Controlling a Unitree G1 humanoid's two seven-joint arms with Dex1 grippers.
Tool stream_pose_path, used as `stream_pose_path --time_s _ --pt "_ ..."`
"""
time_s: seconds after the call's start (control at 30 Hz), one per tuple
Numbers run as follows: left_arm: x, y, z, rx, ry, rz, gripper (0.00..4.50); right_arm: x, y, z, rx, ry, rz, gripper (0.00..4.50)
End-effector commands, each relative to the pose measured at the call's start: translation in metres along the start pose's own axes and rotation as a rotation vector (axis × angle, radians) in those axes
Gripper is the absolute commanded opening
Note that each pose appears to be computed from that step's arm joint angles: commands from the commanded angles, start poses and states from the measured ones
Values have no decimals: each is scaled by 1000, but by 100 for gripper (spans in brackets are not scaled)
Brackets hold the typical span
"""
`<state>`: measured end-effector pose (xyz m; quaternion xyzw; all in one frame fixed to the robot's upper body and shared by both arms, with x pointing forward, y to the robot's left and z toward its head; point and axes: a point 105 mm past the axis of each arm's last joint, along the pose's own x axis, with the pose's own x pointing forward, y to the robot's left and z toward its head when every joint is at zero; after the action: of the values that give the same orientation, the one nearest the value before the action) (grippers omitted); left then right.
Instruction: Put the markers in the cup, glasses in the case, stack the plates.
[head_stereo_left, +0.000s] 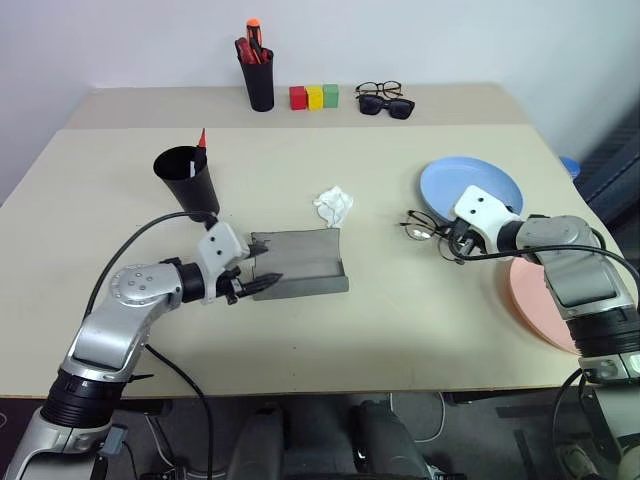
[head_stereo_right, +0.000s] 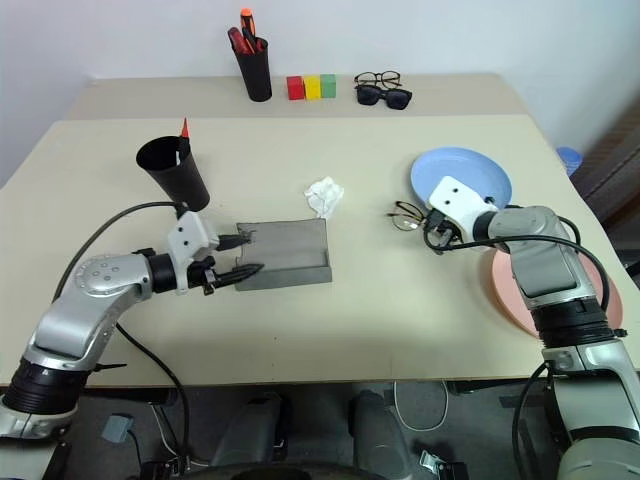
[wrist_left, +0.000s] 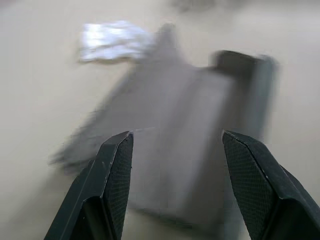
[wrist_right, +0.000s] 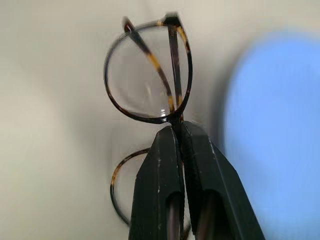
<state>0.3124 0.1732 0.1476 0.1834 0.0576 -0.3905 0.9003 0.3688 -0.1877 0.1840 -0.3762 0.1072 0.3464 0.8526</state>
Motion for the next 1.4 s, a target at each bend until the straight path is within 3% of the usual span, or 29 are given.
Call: stream_pose_path --time_s 0.03,0.17,0.27,0.43,0.57,0.87,0.97,1.13,1.23,1.33,1.4 --pt "-25 18 -1 -10 -23 84 287 4 11 68 -97 -195 61 1" --pt "-58 27 -19 -18 15 139 287 40 64 130 -165 -359 247 1" --pt "-74 31 -27 -43 38 157 287 63 93 148 -162 -390 330 1" --pt "-85 28 -30 -53 67 171 287 89 117 133 -184 -322 373 1" --pt "-83 23 -25 -52 59 176 287 83 126 114 -224 -258 426 1" --pt "-68 21 -22 -56 55 154 287 78 125 101 -186 -201 419 1" --pt "-60 23 -15 -40 35 137 287 81 121 103 -161 -201 392 93" --pt "-48 26 -4 -24 1 112 287 79 108 110 -145 -232 323 325" --pt "-40 26 4 -41 -27 95 287 69 101 116 -131 -273 305 325" --pt "-27 25 14 -97 -51 72 202 54 97 122 -113 -325 304 328" --pt "-8 21 26 -133 -73 39 111 39 95 122 -110 -367 311 328"
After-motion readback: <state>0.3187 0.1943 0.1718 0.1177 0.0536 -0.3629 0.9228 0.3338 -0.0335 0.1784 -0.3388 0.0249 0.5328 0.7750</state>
